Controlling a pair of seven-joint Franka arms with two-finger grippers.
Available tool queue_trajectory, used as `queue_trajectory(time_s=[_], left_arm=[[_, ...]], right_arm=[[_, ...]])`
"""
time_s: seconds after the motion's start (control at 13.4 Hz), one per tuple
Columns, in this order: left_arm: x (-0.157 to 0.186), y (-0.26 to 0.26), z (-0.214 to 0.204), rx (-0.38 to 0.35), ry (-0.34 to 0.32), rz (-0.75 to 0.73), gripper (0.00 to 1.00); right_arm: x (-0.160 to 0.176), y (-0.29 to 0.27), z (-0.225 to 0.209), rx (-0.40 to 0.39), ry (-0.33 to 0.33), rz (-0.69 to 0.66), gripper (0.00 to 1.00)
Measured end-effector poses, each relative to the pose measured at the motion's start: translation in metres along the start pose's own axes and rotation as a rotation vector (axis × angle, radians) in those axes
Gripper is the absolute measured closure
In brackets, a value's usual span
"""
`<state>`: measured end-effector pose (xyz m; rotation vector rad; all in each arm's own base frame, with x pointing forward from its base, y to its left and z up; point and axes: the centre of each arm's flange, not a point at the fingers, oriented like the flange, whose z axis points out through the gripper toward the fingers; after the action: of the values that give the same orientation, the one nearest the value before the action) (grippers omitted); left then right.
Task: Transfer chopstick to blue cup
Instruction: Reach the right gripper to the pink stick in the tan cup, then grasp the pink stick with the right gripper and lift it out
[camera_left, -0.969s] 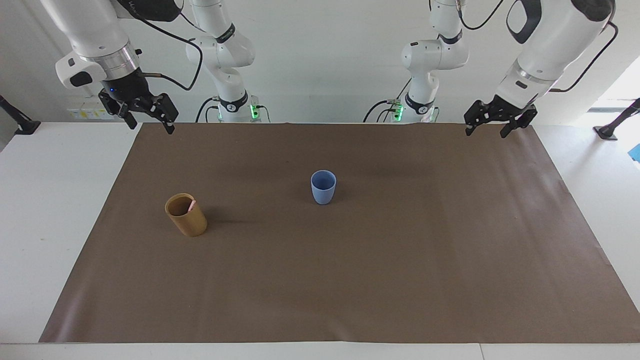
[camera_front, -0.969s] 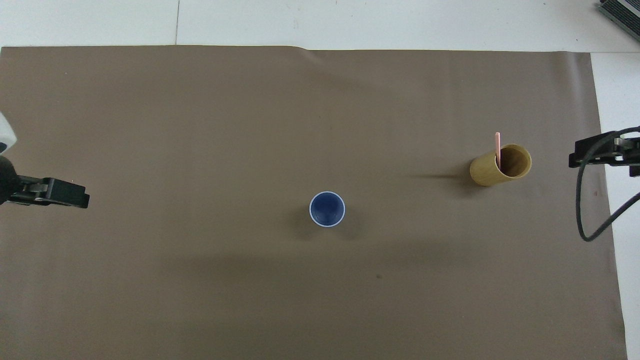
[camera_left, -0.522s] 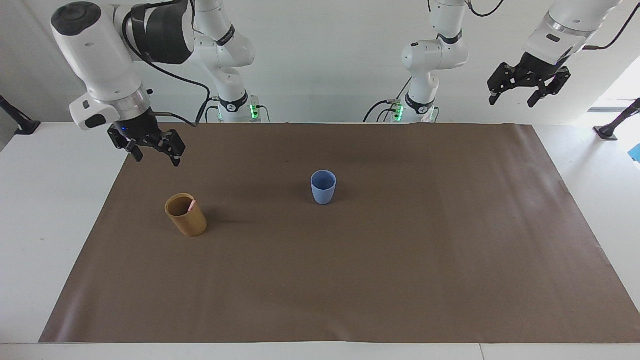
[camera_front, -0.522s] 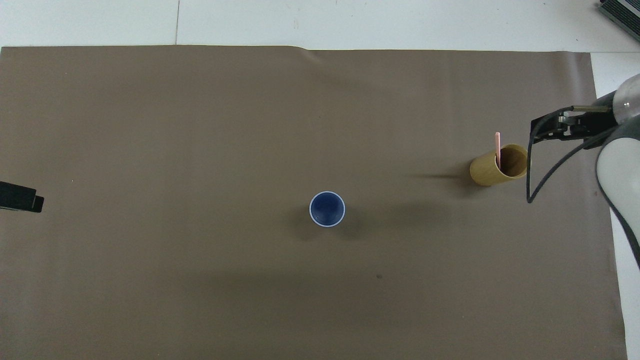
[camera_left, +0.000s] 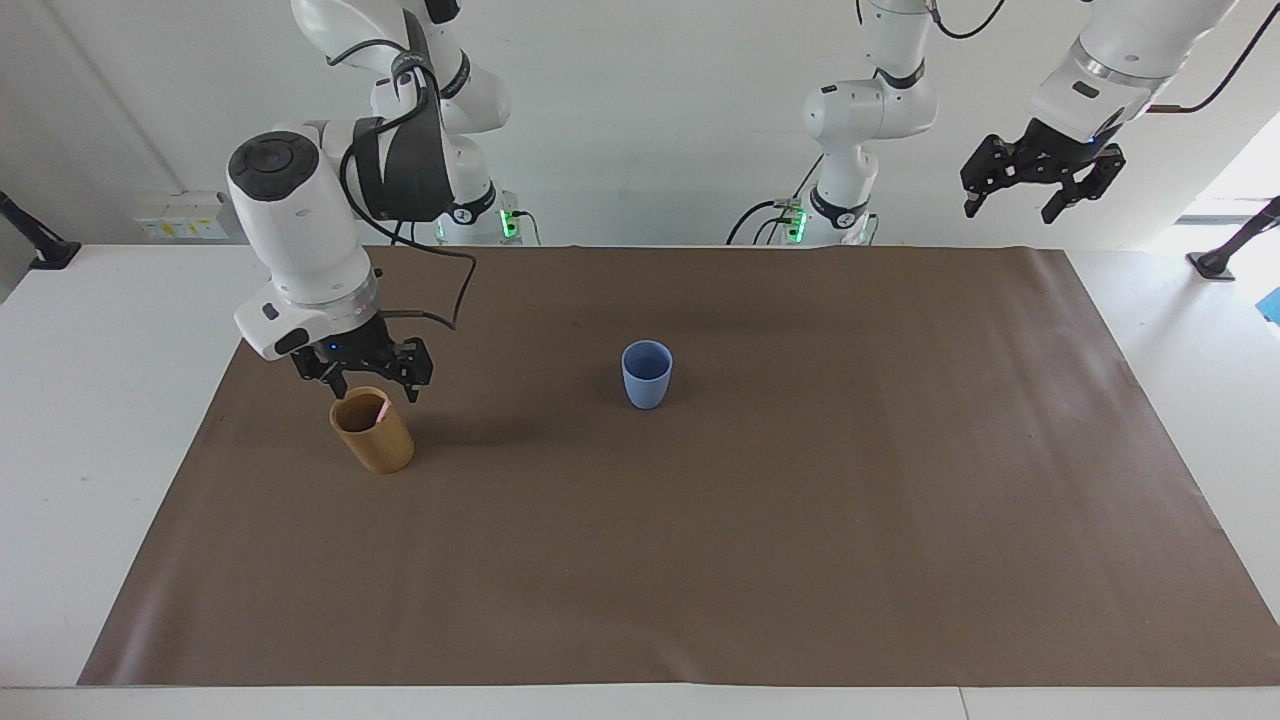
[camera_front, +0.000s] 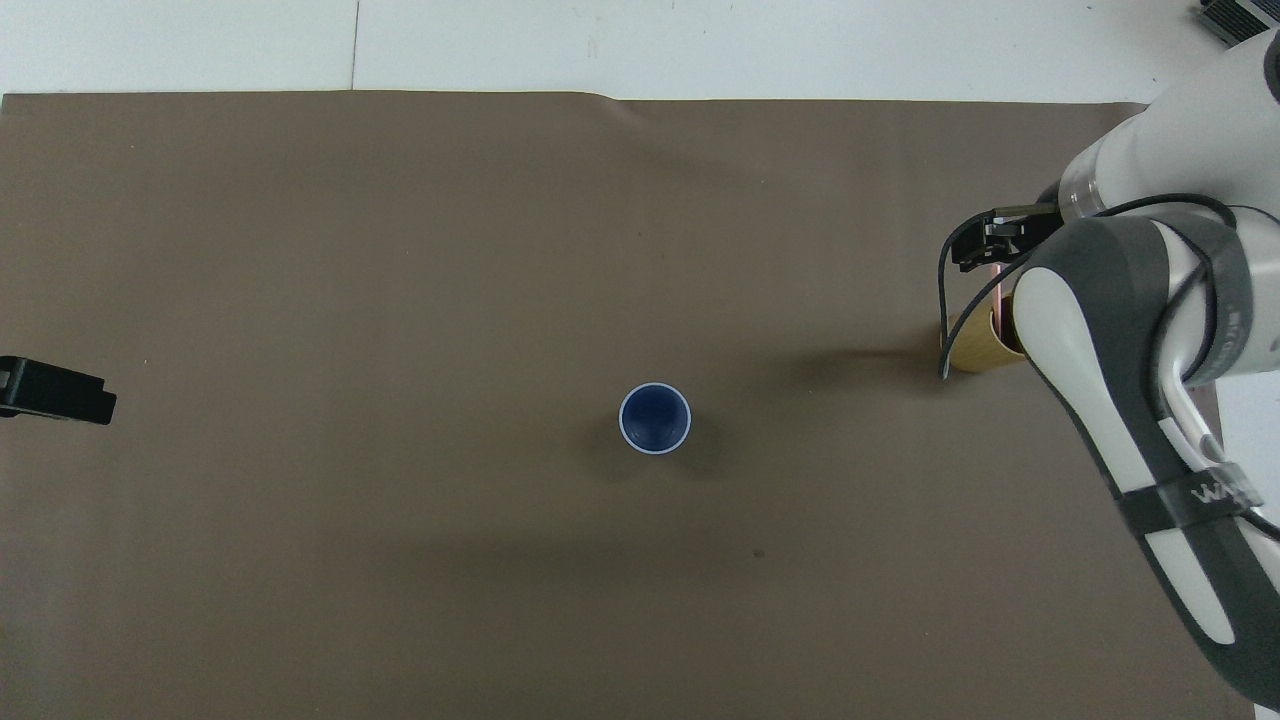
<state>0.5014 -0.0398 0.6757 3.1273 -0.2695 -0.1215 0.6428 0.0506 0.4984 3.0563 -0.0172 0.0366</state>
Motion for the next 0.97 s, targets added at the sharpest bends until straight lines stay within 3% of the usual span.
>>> queue_trajectory(time_s=[0.07, 0.3, 0.6, 0.75, 0.97], left_arm=[[0.000, 0.000, 0.000, -0.007, 0.001, 0.000, 0.00], [0.000, -0.003, -0.002, -0.054, 0.010, -0.007, 0.00], [-0.001, -0.005, -0.006, -0.048, 0.018, -0.011, 0.00], [-0.002, -0.009, -0.006, -0.014, 0.015, -0.017, 0.00], [-0.003, -0.009, -0.008, -0.005, 0.019, -0.018, 0.00]], right_arm=[[-0.001, -0.004, 0.005, -0.004, -0.009, -0.008, 0.24], [-0.002, -0.006, 0.021, -0.039, -0.007, -0.030, 0.28], [-0.002, -0.004, 0.029, -0.113, 0.002, -0.107, 0.31], [-0.002, -0.007, 0.028, -0.119, 0.004, -0.117, 0.52], [-0.003, -0.007, 0.022, -0.126, 0.015, -0.121, 0.90]])
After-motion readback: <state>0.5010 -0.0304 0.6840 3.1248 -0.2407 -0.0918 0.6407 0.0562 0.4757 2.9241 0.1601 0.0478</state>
